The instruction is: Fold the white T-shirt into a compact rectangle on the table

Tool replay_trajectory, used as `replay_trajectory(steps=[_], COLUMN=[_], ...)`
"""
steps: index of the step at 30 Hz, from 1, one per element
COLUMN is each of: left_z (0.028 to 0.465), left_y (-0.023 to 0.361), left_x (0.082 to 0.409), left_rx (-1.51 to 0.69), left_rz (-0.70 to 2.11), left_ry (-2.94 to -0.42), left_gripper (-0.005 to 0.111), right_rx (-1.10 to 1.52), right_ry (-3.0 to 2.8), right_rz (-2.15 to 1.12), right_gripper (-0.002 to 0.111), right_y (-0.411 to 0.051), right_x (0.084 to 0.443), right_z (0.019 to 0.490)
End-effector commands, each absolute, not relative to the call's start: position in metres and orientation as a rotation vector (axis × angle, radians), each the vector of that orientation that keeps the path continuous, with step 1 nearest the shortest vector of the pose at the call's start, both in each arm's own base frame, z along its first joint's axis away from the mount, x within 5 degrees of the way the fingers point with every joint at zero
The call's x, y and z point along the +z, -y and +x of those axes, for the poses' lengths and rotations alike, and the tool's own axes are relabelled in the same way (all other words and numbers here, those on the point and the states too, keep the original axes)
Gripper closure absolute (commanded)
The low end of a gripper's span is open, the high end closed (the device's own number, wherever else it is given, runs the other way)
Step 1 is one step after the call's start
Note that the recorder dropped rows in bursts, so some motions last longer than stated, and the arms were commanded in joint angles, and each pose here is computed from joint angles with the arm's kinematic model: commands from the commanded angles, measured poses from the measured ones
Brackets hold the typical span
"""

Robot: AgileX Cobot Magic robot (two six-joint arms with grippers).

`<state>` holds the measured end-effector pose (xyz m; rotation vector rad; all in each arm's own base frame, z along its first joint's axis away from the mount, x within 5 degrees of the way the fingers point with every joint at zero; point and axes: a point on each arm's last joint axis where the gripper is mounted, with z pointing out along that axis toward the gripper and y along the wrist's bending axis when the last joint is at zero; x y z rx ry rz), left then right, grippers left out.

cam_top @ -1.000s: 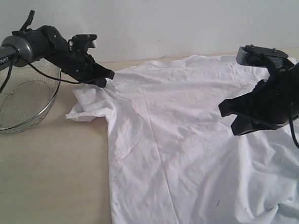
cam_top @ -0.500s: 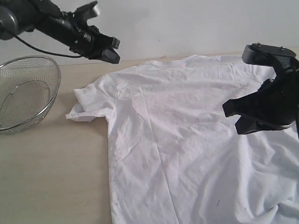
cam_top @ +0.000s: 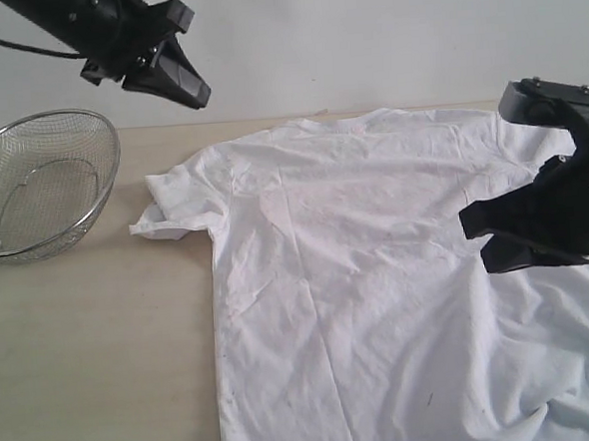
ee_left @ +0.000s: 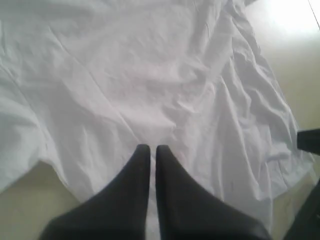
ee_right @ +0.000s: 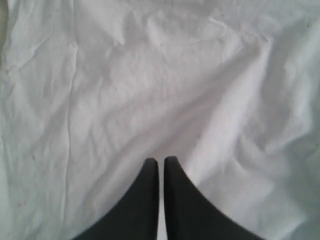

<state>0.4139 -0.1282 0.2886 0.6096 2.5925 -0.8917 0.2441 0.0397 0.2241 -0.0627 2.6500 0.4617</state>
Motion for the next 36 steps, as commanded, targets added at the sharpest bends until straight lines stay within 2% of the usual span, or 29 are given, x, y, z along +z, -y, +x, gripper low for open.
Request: replay_trajectory(steps=[1,11,16,20,24,28,36], left_z=[0.367,0.259,0.221,0.211,0.211,0.211,0.209], left_y=[0.137,0.171,0.186,0.194,0.196,0.196,0.196], left_x=[0.278,0.228,0.212,0.204,0.200,0.200,0.200], left_rx=[-0.963,-1.001,-1.061,-1.030,-1.002,-0.995,-1.014], left_rz=[0.654,0.908,1.107,1.148,1.161,1.182,1.184], left_ry=[-2.693,-2.842,-2.845,-2.831,-2.807,-2.789,-2.795], left_gripper=[0.102,0.102,0.102,0.102,0.102,0.102,0.102], right_rx=[0.406,0.450,0.346,0.193,0.130,0.116,0.119], right_ry=[-2.689,-2.904,-3.098,-3.175,-3.141,-3.105,-3.149], right_rz=[-0.096,-0.239,-0.332,-0.190,-0.112,0.041,0.088], right_gripper=[0.108,0.108,0.108,0.108,0.108,0.108,0.108], right_y=[-0.035,-0.037,-0.028,-0.019,-0.015,-0.014,-0.013], right_x=[0.222,0.217,0.213,0.203,0.178,0.161,0.149], right_z=[0.239,0.219,0.202,0.195,0.185,0.176,0.164])
